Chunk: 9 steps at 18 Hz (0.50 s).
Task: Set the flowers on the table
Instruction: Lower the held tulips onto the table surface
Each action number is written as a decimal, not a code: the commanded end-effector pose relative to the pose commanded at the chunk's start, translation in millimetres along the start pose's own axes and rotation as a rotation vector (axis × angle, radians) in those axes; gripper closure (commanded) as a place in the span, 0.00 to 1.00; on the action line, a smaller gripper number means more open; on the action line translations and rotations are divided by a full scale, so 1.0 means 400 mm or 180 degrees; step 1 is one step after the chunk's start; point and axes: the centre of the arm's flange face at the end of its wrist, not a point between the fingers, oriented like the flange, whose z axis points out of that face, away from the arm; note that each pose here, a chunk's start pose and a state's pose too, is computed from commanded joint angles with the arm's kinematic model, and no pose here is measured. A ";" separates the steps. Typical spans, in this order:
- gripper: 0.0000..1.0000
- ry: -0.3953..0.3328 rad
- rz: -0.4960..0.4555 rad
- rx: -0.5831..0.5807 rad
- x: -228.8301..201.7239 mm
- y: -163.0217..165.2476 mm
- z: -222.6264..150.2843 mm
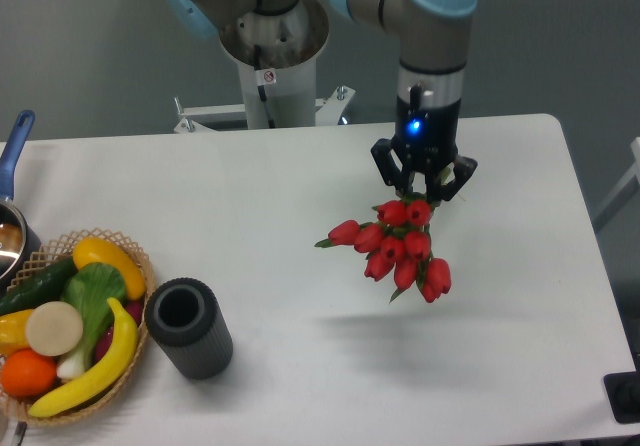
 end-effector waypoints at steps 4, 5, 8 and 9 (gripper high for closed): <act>0.64 0.0114 0.0155 -0.0285 0.016 -0.043 0.105; 0.64 0.0149 0.0177 -0.0294 0.023 -0.052 0.122; 0.64 0.0209 0.0187 -0.0410 0.023 -0.044 0.164; 0.64 0.0205 0.0196 -0.0503 0.023 -0.037 0.176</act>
